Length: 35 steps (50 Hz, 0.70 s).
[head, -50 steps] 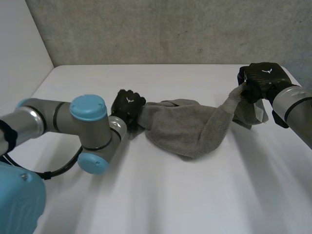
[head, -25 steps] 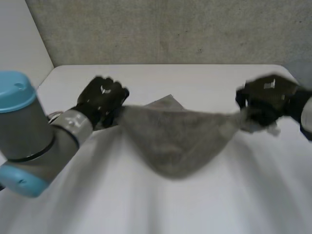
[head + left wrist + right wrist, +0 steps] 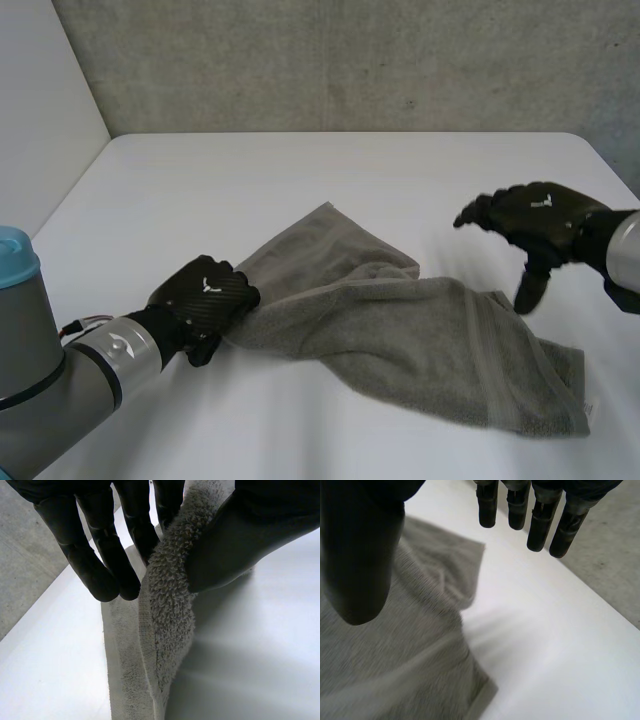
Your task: Fold the towel.
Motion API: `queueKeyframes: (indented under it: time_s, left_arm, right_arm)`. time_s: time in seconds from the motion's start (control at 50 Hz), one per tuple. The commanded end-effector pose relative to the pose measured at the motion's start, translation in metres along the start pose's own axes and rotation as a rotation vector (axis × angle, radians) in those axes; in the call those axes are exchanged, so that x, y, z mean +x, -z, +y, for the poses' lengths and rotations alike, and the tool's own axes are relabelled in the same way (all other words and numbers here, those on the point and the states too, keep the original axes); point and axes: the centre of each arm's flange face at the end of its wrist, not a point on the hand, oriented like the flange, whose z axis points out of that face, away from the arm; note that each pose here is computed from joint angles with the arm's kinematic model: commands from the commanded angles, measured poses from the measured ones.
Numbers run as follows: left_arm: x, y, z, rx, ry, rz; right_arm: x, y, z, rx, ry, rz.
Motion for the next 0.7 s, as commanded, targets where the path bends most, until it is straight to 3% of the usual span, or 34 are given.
queueKeyframes:
  time_s: [0.02, 0.28, 0.48, 0.6, 0.62, 0.64, 0.68, 0.7]
  left_arm:
    - [-0.001, 0.001, -0.002, 0.007, 0.0, -0.008]
    - [-0.016, 0.003, -0.007, 0.035, -0.009, -0.065]
    - [-0.026, -0.002, -0.013, 0.082, -0.033, -0.114]
    - [-0.068, -0.024, -0.04, 0.207, -0.105, -0.27]
    - [-0.088, -0.032, -0.052, 0.249, -0.114, -0.359]
    - [-0.088, -0.032, -0.052, 0.25, -0.114, -0.36]
    - [-0.13, -0.039, -0.08, 0.349, -0.035, -0.565]
    - [-0.131, -0.039, -0.08, 0.349, -0.035, -0.566]
  right_arm:
    - [-0.012, -0.046, 0.013, 0.0, -0.092, -0.037]
    - [-0.032, -0.105, 0.055, -0.109, -0.082, -0.028]
    - [-0.034, -0.11, 0.034, -0.039, -0.051, -0.028]
    - [-0.003, -0.091, -0.041, 0.263, 0.008, 0.114]
    - [0.006, -0.082, -0.064, 0.381, 0.021, 0.164]
    - [0.006, -0.082, -0.064, 0.382, 0.021, 0.165]
    - [0.021, -0.065, -0.105, 0.651, 0.07, 0.271]
    - [0.021, -0.065, -0.106, 0.652, 0.07, 0.272]
